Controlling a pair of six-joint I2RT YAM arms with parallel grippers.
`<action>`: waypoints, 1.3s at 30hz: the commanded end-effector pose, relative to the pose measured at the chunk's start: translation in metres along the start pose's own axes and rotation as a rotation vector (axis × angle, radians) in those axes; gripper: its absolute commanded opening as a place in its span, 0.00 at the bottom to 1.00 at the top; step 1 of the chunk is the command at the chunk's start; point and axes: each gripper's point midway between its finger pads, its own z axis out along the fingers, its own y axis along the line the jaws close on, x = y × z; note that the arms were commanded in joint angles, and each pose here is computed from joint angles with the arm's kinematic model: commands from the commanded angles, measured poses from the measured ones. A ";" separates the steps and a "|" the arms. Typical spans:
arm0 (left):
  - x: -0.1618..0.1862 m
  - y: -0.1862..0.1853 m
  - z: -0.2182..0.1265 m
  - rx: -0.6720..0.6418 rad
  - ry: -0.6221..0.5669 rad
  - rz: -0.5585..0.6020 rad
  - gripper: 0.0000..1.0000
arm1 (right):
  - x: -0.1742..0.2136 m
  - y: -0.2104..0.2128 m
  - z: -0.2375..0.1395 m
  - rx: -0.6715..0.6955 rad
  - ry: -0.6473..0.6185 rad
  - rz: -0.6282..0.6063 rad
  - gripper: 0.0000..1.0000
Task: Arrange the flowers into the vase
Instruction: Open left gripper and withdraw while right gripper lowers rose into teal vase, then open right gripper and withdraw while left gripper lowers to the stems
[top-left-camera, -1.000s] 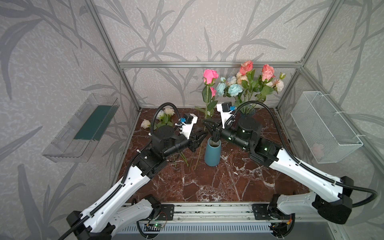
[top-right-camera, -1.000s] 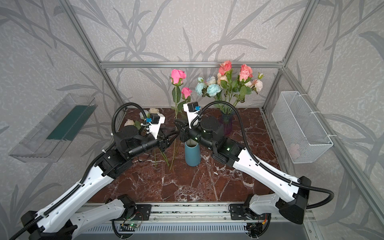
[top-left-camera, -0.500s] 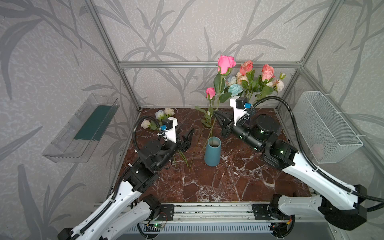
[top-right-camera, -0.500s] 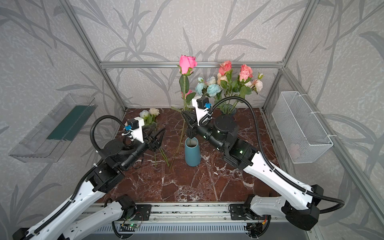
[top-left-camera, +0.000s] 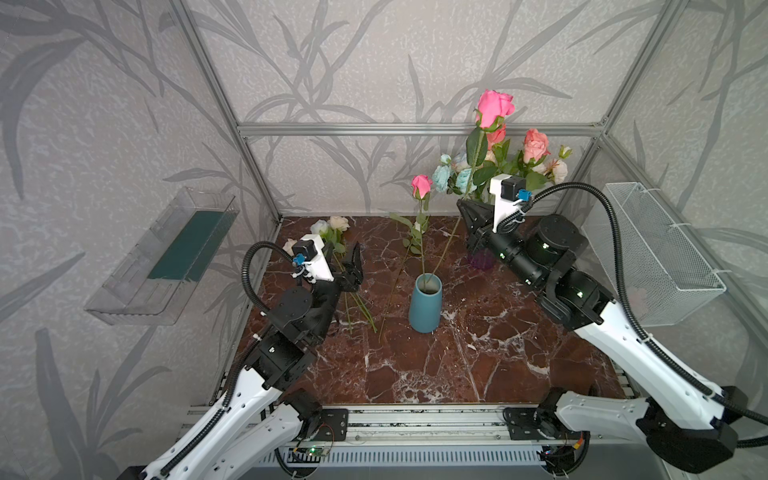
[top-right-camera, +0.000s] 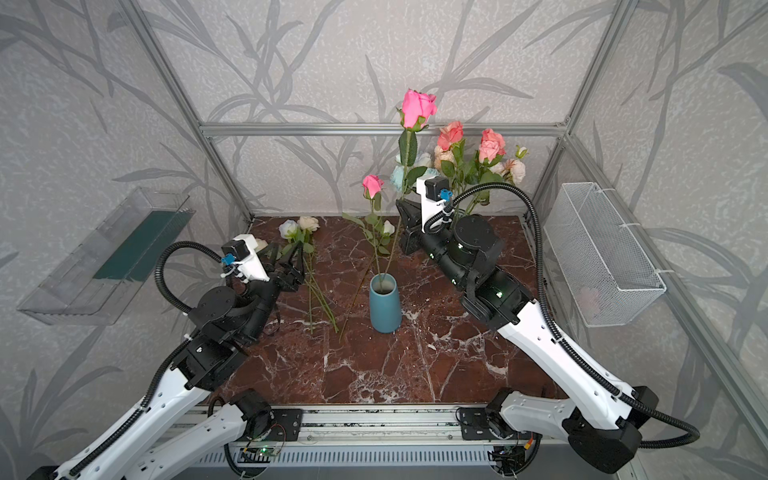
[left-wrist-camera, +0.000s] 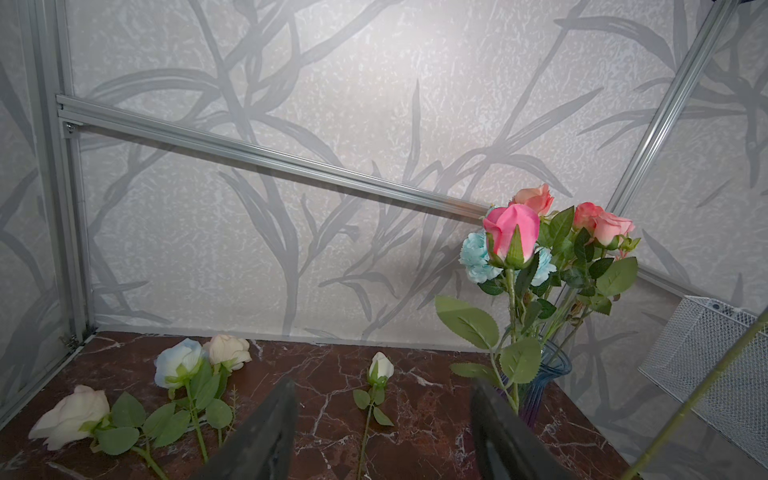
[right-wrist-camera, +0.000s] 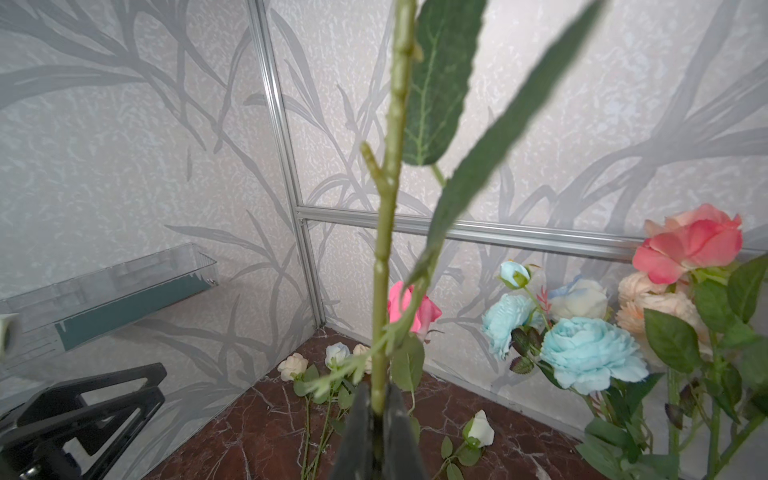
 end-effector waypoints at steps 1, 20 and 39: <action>-0.006 0.002 0.002 -0.011 -0.018 -0.028 0.67 | 0.015 0.000 0.007 -0.012 0.022 0.032 0.00; 0.013 -0.006 0.015 0.032 0.051 -0.028 0.72 | 0.143 -0.005 0.010 -0.010 0.244 0.216 0.31; 0.109 0.077 0.080 -0.347 0.465 -0.083 0.70 | 0.148 -0.042 -0.098 0.119 0.225 0.190 0.42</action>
